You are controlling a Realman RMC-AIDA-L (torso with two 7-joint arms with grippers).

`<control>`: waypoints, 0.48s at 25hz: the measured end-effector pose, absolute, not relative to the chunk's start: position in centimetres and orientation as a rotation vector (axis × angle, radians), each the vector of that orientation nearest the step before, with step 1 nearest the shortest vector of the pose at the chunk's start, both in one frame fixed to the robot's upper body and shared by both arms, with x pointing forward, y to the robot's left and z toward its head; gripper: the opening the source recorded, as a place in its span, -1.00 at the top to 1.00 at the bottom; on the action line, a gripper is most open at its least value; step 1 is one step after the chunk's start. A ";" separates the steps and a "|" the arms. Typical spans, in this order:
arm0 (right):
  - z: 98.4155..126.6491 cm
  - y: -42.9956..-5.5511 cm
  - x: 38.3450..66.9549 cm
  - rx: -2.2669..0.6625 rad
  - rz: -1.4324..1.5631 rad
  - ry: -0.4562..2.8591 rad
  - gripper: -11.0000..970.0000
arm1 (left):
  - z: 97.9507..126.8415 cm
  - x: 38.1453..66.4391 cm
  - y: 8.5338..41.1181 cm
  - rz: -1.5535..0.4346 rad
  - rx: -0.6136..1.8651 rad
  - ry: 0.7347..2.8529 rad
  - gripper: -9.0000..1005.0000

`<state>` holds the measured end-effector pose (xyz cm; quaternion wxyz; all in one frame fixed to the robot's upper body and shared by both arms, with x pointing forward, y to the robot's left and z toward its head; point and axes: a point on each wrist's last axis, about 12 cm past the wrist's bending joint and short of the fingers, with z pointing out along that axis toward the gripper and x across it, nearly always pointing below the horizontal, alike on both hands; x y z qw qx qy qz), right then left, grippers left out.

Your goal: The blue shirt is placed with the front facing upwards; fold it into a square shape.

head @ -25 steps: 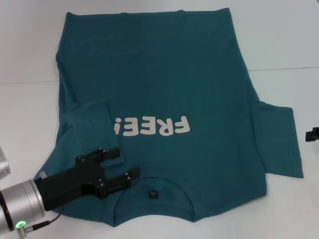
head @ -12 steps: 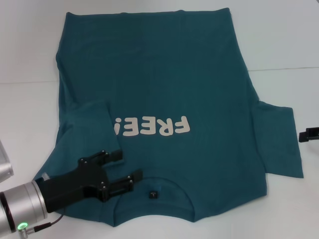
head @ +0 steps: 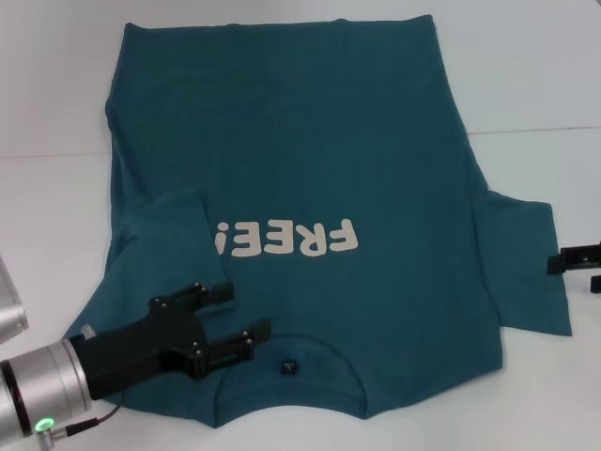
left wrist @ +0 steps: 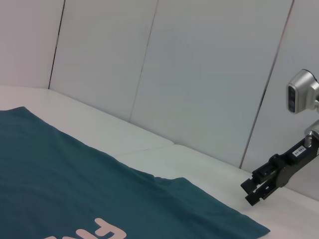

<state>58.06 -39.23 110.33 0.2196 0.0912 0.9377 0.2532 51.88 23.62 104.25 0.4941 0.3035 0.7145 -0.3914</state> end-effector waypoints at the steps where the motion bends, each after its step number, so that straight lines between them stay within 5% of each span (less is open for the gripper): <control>1: 110.3 -39.2 58.1 0.249 0.698 2.596 -0.90 | 104.3 51.9 23.6 -0.949 0.736 1.732 -0.66; 12: 109.5 -38.5 58.1 0.252 0.705 2.606 -0.90 | 104.3 52.0 23.6 -0.944 0.737 1.734 -0.66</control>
